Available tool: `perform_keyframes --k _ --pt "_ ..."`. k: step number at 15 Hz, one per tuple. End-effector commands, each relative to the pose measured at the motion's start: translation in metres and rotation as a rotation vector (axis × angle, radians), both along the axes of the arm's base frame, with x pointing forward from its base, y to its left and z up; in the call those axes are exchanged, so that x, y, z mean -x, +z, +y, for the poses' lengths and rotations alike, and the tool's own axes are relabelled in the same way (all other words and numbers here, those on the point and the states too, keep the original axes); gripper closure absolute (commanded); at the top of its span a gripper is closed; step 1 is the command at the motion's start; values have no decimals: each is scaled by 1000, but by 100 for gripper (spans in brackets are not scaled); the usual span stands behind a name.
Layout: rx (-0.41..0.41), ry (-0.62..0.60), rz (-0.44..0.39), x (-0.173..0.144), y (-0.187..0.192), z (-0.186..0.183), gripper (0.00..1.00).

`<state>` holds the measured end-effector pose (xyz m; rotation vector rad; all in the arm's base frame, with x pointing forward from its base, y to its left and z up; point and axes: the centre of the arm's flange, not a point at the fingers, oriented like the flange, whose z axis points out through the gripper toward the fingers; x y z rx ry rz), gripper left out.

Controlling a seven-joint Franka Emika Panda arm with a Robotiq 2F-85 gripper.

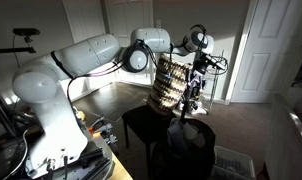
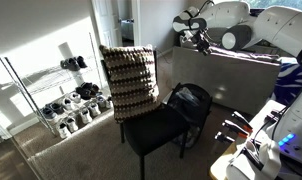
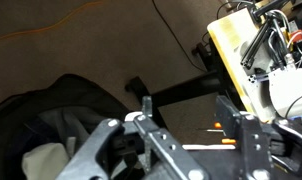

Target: Put the jean trousers into the washing basket

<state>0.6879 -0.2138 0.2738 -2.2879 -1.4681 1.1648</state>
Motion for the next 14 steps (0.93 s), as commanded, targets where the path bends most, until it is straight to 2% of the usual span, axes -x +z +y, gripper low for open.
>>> perform_keyframes --k 1,5,6,14 --pt "5 72 97 -15 13 -9 3" --pt "43 121 159 1 27 -12 0" --pt "23 88 112 7 14 -8 0" --pt "42 102 123 7 20 -9 0"
